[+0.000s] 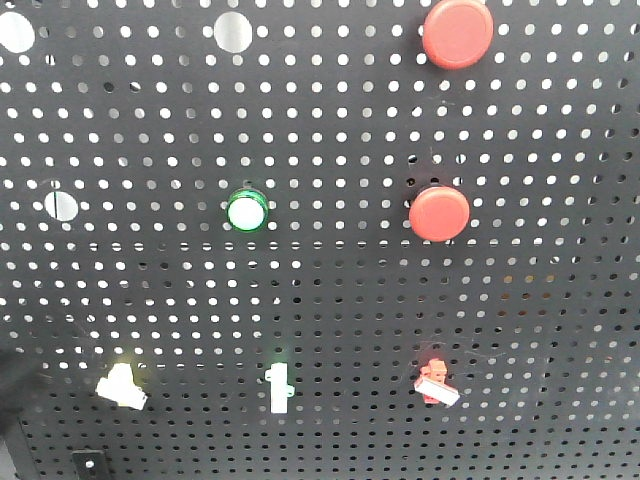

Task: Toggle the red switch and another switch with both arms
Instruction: 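Move the left gripper up to the yellow-and-white toggle switch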

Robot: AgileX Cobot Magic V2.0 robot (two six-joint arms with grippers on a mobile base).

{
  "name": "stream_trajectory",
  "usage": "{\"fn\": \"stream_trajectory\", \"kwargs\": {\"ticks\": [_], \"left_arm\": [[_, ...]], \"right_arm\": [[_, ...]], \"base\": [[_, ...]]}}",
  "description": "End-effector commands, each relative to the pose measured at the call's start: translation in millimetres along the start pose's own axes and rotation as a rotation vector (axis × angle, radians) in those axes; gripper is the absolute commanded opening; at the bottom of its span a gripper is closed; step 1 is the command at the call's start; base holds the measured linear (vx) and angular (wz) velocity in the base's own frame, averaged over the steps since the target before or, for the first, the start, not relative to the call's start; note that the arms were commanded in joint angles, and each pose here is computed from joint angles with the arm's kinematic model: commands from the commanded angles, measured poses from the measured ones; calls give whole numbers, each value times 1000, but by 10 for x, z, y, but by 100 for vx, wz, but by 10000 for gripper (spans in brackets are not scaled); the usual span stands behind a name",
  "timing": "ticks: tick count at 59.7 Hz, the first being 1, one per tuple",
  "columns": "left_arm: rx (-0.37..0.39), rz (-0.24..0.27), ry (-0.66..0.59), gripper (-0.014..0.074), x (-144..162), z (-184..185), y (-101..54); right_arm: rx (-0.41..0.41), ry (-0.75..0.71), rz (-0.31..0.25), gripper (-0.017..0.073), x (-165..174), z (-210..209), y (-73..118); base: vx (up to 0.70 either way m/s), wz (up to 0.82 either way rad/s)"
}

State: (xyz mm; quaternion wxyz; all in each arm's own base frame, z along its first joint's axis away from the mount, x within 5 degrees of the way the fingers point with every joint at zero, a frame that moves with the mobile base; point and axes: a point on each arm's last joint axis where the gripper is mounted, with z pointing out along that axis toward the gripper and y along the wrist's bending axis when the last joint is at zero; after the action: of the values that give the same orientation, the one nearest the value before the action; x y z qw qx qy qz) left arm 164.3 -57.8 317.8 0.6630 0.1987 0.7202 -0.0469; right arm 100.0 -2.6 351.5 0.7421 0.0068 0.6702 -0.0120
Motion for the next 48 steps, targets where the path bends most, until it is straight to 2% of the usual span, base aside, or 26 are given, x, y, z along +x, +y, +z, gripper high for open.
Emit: {"fn": "stream_trajectory", "kwargs": {"ticks": [1,13,23,33,48], "left_arm": [[-15,-5,-137,3,-204,45,24],[-6,-1,-80,3,-247,165,34],[-10,0,-95,3,-430,237,71],[4,54,-4,3,-424,308,73],[75,64,8,3,-420,316,-76]], "right_arm": [[-8,-111,-4,-6,-180,2,6],[-7,-110,-4,-6,-179,2,6],[-8,-111,-4,-6,-180,2,6],[-7,-110,-4,-6,-179,2,6],[-8,-109,-4,-6,-178,5,6]], "base": [[0,0],[0,0],[0,0],[0,0],[0,0]]}}
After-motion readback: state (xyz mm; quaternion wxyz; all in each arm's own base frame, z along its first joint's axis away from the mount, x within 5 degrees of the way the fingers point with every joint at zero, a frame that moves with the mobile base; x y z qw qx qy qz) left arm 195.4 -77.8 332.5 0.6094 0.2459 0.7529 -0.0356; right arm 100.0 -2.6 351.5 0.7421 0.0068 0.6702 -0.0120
